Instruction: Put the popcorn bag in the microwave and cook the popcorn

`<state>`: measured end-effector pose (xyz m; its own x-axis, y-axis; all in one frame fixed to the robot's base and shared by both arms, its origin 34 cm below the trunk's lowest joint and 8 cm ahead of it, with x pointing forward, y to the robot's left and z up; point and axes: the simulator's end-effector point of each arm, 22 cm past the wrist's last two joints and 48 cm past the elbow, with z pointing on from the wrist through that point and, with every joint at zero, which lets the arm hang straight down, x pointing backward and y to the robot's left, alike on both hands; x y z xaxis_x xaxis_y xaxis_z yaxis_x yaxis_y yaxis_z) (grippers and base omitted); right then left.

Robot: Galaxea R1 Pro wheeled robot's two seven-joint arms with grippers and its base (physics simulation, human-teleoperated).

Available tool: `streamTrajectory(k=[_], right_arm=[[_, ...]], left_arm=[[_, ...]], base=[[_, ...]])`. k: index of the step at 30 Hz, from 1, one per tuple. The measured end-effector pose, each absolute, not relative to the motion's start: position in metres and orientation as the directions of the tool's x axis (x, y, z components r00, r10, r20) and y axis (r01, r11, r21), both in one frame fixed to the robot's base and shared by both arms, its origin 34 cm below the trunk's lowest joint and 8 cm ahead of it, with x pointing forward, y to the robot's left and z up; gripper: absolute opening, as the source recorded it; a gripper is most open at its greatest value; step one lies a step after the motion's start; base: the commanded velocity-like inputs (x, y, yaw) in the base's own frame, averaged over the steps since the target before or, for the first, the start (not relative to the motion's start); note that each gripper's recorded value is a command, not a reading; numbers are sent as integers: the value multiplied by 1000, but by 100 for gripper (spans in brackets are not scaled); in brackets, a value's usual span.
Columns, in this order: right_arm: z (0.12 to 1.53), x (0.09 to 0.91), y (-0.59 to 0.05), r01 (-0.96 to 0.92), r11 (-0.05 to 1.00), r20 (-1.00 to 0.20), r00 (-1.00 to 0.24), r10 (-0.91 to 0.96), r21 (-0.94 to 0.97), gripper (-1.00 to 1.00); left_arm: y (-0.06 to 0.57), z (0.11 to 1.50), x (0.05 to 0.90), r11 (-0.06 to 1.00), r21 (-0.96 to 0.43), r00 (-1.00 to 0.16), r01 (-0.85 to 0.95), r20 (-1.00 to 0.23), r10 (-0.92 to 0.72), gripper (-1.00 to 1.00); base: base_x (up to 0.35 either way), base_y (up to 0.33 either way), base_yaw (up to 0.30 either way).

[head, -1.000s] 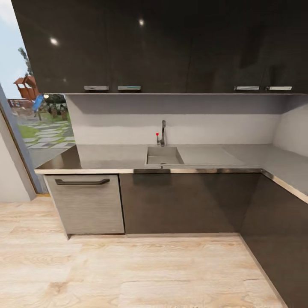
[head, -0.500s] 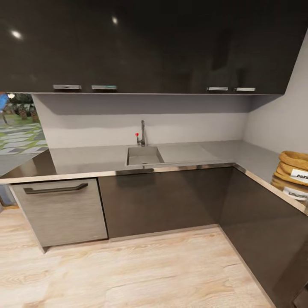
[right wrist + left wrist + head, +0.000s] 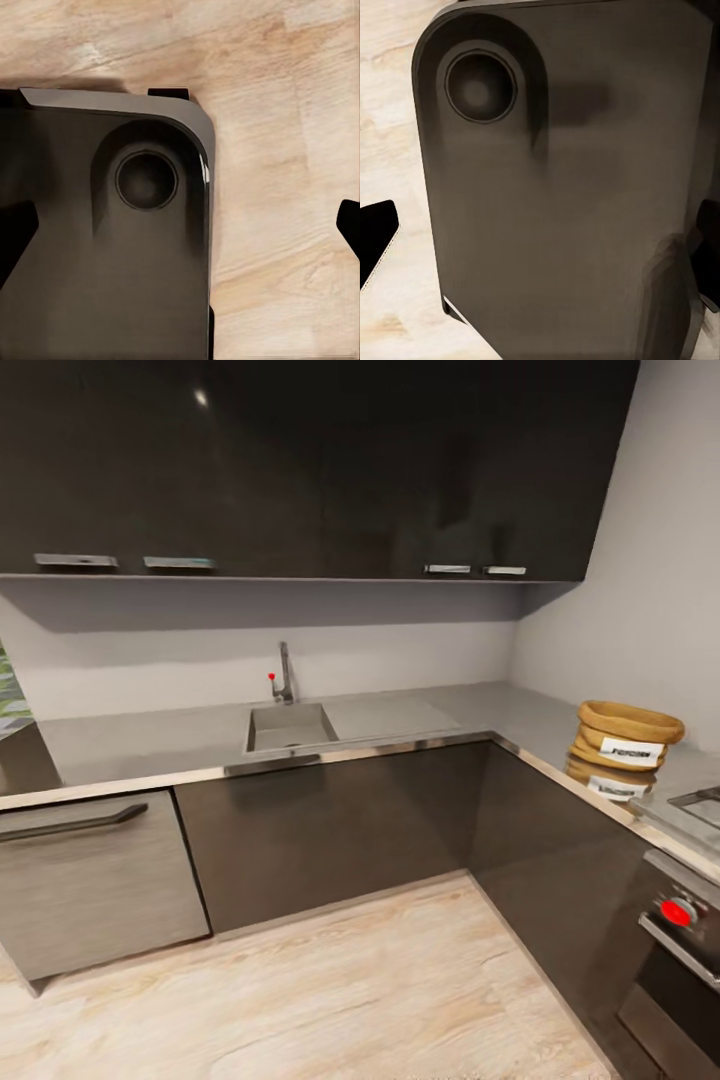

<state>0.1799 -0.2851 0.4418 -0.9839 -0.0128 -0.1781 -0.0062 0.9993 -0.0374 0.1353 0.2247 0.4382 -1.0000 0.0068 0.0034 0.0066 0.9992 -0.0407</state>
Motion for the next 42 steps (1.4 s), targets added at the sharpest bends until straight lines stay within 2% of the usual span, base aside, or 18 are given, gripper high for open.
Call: streamTrajectory(k=[42], right_arm=[[442, 180, -285, -6, 999, -178, -984, -13, -37, 100]], left_arm=[[225, 438, 135, 999, -41, -1000, 6, 3, 7, 100]], base=[[0, 0, -297]])
